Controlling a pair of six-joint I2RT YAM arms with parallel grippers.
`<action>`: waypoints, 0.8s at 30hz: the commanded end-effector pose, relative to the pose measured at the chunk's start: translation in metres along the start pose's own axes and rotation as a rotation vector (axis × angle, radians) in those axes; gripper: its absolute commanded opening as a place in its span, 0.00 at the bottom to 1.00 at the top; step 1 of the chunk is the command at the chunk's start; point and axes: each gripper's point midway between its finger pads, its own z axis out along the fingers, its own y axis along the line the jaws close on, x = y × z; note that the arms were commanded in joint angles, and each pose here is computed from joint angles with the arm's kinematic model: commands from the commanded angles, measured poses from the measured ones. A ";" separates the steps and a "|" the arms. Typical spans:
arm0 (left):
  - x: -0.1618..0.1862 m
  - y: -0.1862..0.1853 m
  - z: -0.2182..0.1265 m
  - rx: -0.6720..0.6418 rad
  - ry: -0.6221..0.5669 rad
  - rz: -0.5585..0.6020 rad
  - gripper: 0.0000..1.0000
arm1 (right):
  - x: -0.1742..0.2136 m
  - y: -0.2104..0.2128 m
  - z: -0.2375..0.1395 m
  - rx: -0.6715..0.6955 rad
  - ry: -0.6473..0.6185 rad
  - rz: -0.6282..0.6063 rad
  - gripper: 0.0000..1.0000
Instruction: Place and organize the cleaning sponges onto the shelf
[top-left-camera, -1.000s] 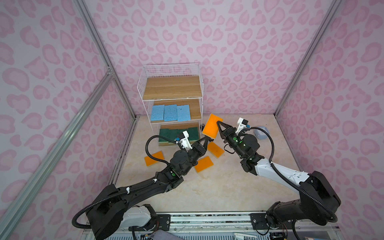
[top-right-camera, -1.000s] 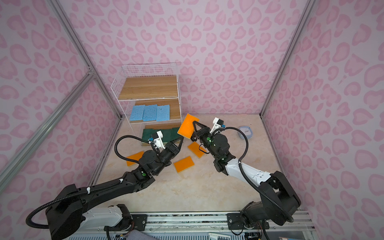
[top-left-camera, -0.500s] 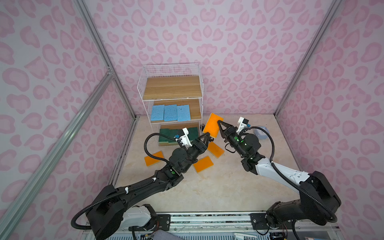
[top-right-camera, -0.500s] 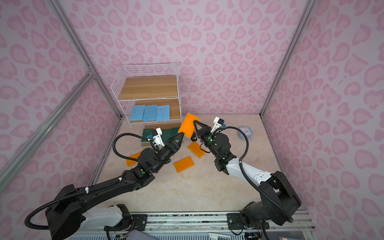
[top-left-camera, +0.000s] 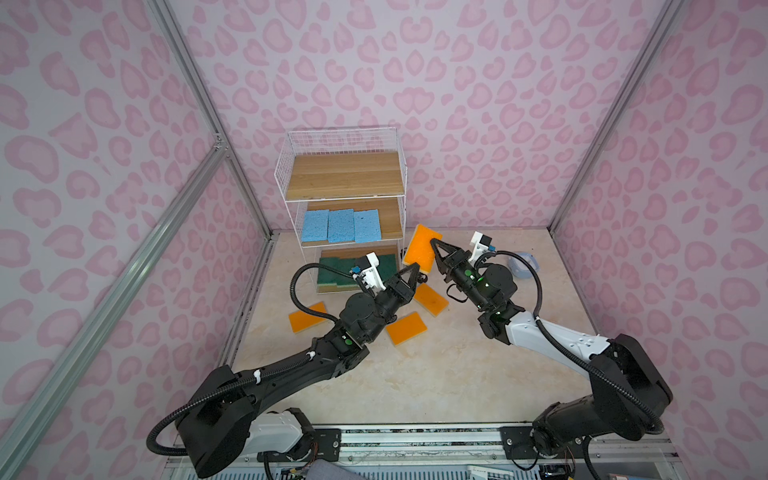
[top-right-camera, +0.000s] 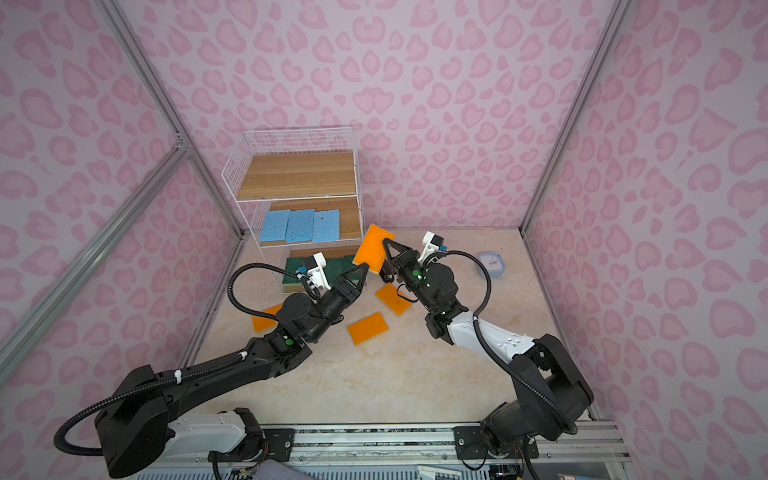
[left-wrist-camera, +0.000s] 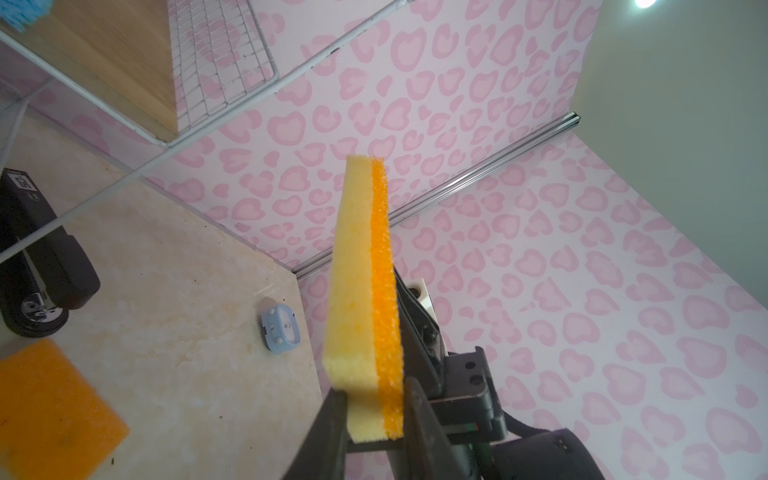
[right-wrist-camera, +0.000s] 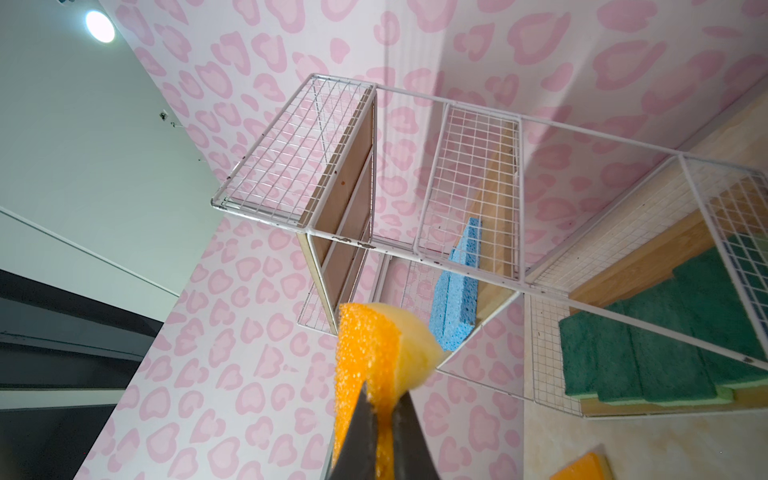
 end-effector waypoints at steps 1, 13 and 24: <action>-0.006 -0.011 0.001 0.041 -0.019 -0.018 0.23 | 0.005 0.008 -0.001 -0.039 0.022 0.000 0.07; -0.021 -0.017 -0.005 0.052 -0.045 -0.037 0.04 | 0.005 0.016 0.000 -0.064 0.044 -0.036 0.47; -0.096 -0.066 -0.066 0.035 -0.234 0.049 0.04 | -0.030 0.020 -0.022 -0.026 0.014 -0.108 0.71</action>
